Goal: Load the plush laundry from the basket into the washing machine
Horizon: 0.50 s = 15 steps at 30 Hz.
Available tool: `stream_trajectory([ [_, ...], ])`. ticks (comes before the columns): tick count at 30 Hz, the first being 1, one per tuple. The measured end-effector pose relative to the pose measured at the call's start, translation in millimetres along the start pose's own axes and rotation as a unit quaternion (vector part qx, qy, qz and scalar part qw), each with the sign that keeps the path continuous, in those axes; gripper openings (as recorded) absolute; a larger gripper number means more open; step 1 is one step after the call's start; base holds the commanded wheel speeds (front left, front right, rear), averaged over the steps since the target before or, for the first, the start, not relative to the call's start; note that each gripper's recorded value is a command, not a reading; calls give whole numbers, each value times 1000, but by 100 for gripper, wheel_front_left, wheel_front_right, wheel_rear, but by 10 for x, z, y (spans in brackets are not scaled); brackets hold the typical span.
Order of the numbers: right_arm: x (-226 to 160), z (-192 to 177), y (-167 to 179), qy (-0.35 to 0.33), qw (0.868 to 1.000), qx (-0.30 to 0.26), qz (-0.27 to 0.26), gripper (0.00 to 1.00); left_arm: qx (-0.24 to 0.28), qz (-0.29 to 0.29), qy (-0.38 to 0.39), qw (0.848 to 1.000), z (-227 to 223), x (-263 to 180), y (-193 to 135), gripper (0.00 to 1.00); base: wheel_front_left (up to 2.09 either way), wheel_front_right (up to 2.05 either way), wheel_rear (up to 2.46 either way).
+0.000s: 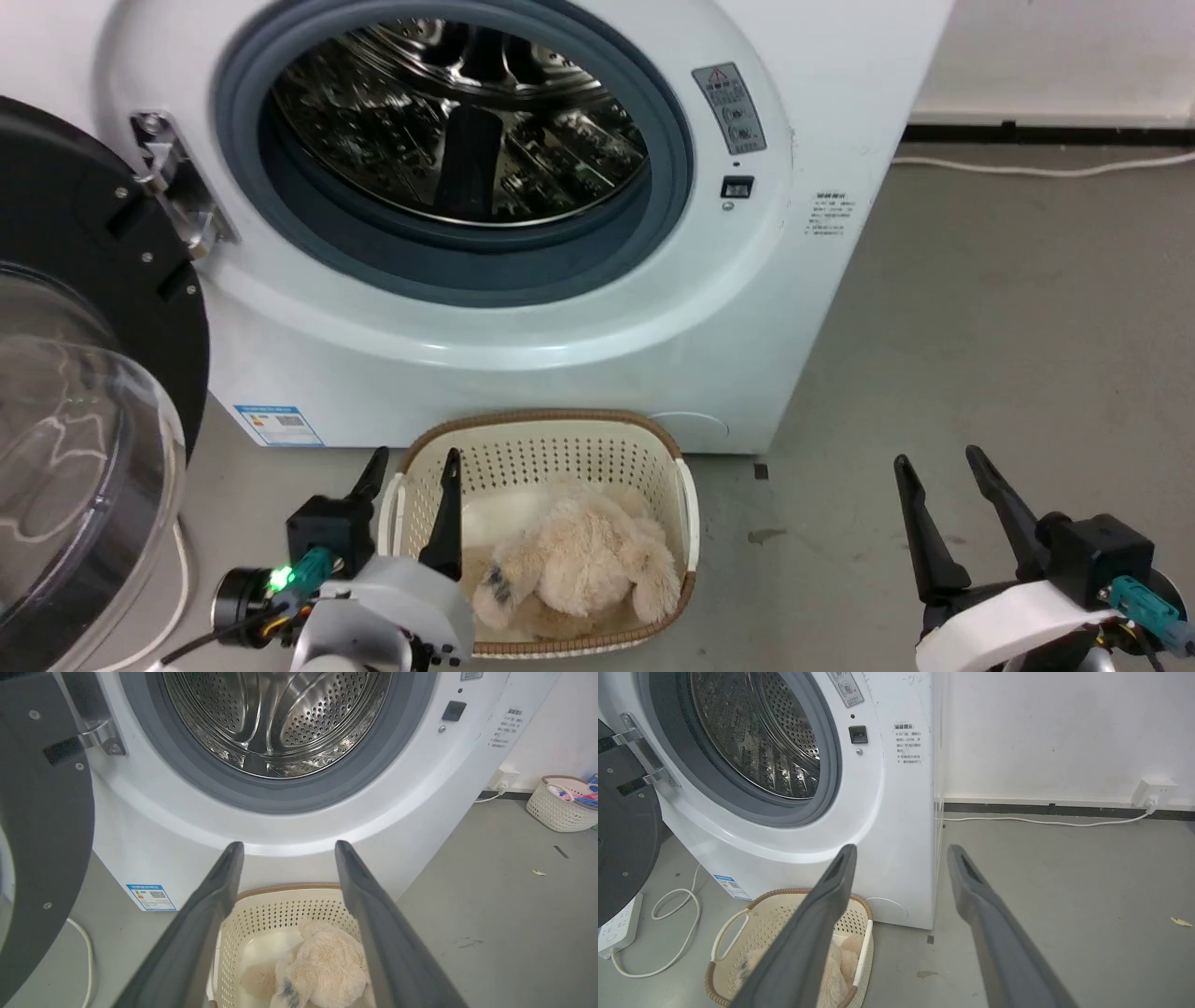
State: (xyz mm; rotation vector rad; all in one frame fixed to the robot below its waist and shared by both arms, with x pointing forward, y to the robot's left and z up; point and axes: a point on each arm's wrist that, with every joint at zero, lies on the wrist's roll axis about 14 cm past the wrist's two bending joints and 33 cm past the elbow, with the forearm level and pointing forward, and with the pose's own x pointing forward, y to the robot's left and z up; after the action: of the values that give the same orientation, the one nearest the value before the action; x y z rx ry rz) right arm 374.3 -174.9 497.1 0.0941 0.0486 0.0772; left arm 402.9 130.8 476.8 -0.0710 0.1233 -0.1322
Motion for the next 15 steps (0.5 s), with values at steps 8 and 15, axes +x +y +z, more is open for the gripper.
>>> stream_trajectory([
  [8, 62, -72, -103, 5, 1000, 16, -15, 100, -8, -33, 66, 997, -340, 248, -174, 100, 0, 0, 0],
  [15, 75, -207, -215, 19, 999, 32, -34, 100, -10, -58, 150, 987, -744, 419, -317, 100, 0, 0, 0],
])
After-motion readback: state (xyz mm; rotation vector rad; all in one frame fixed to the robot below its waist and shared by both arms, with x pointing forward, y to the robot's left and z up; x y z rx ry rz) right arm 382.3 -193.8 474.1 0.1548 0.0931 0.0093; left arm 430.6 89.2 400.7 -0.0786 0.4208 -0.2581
